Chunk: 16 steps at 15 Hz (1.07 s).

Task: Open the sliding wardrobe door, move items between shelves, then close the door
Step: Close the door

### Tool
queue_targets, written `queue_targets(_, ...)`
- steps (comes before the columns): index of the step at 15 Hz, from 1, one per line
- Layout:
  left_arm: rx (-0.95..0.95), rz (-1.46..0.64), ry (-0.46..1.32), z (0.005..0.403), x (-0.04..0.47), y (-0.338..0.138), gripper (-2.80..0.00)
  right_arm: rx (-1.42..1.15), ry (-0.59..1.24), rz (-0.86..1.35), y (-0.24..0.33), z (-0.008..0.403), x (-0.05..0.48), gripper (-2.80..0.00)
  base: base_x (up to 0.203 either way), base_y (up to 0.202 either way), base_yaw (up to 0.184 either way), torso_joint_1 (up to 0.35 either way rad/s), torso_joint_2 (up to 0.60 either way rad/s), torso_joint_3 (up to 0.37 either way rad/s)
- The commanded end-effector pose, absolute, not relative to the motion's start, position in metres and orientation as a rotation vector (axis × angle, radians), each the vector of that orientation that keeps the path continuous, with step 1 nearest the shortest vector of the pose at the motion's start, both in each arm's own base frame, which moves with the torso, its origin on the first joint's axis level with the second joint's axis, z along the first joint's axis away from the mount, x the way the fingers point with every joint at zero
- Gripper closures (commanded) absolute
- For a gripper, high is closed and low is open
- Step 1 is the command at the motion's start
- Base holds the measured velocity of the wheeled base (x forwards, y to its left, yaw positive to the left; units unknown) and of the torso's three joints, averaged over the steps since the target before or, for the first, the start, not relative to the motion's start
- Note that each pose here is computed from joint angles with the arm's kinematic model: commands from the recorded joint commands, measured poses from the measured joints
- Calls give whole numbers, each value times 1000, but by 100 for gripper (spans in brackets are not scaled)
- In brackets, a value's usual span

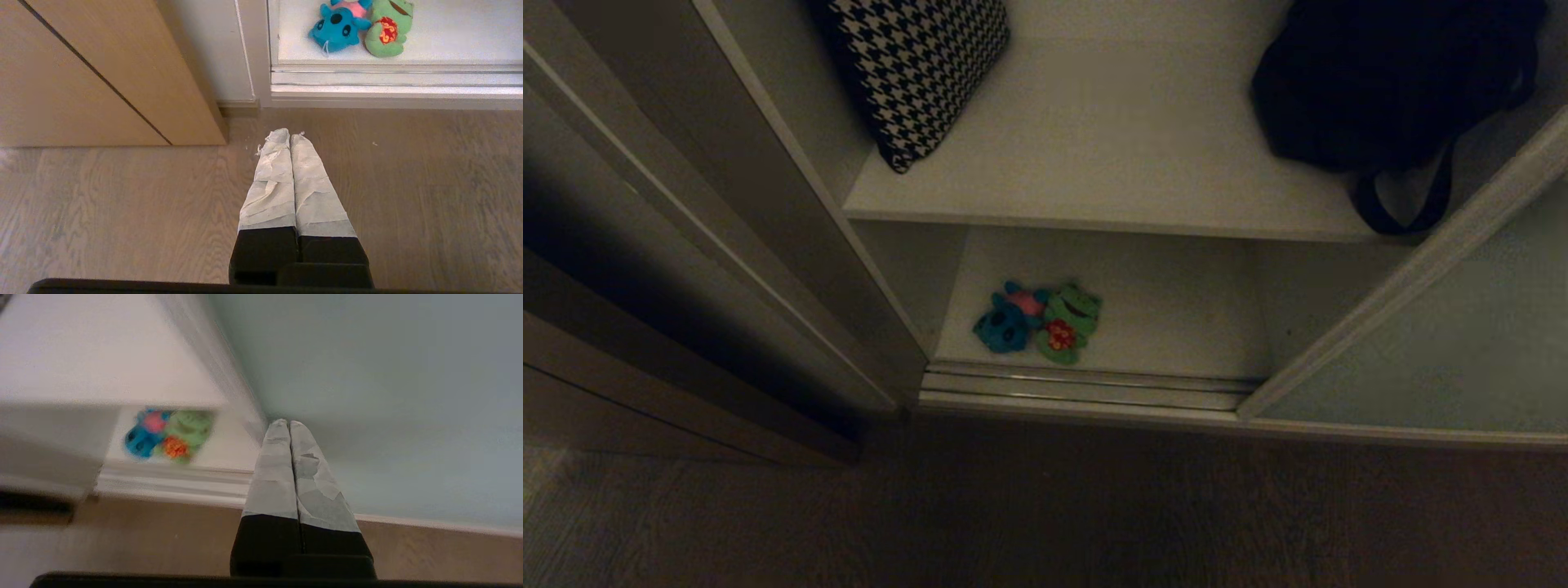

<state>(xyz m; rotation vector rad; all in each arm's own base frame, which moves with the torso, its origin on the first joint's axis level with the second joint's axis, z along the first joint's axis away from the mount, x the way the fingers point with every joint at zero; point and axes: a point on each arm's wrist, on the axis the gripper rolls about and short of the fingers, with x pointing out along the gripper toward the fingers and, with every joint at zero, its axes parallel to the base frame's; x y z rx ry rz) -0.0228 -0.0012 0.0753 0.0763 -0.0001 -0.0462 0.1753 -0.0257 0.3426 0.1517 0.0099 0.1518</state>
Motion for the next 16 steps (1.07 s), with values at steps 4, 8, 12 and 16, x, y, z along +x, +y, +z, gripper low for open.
queue_targets(4,77,-46,1,75,-23,-1,0,132,55,439,24,336,172,0,0,0,0,0,0,0)
queue_targets(8,77,-46,0,75,-23,-1,0,40,41,573,44,335,158,0,0,0,0,0,0,0)
queue_targets(12,77,-46,1,75,-23,-1,0,-95,-78,532,36,339,119,0,0,0,0,0,0,0)
queue_targets(16,77,-46,1,75,-23,-1,0,-312,-272,499,35,349,113,0,0,0,0,0,0,0)
